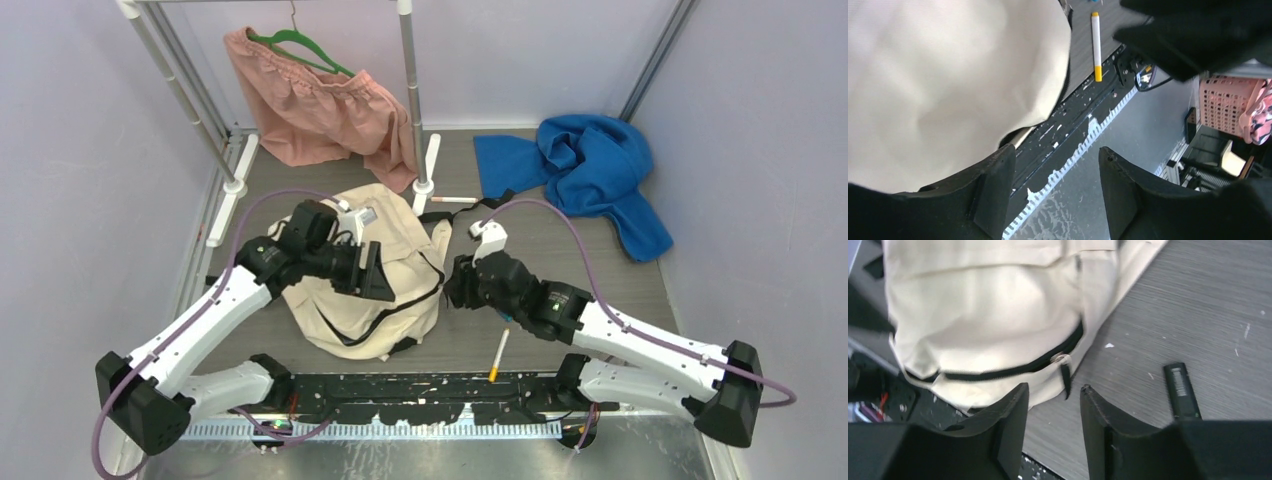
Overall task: Pack the student bag
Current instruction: Adjust the student bag at the center of the board.
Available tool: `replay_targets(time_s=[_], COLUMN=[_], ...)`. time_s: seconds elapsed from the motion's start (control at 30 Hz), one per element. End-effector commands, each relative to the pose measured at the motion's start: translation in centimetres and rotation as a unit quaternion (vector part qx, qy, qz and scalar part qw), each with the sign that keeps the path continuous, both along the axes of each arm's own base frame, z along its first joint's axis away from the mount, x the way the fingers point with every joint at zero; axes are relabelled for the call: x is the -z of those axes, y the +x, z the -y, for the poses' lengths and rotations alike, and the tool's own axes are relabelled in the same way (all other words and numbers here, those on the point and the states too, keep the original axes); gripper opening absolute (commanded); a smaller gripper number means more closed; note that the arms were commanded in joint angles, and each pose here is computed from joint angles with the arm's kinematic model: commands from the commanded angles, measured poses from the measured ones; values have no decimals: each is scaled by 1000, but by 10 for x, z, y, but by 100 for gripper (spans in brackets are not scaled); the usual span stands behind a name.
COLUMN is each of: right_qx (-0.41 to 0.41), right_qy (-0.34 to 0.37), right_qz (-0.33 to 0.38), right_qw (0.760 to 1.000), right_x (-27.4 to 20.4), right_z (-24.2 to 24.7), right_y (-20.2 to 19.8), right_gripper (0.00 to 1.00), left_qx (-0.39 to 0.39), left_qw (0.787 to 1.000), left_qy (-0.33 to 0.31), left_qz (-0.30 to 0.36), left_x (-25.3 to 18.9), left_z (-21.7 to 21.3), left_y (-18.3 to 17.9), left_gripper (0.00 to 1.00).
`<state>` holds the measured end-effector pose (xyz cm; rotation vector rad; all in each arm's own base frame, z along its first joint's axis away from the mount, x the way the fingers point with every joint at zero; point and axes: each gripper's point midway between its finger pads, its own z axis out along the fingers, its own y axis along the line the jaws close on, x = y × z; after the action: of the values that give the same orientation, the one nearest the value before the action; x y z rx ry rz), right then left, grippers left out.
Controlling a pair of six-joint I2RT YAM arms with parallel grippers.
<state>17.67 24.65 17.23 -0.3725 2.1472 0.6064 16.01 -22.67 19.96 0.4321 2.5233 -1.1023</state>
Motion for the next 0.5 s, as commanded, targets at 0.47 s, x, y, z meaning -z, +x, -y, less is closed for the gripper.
replay_targets(time_s=[0.47], right_qx=[-3], right_qy=[163], right_qz=[-167], right_qw=[972], right_x=[25], right_z=[-14], right_y=[19], right_gripper=[54], left_qx=[28], left_qw=[998], left_qy=[34], left_qz=[45], left_x=[-16], left_z=[75], left_y=[18], left_gripper=[54])
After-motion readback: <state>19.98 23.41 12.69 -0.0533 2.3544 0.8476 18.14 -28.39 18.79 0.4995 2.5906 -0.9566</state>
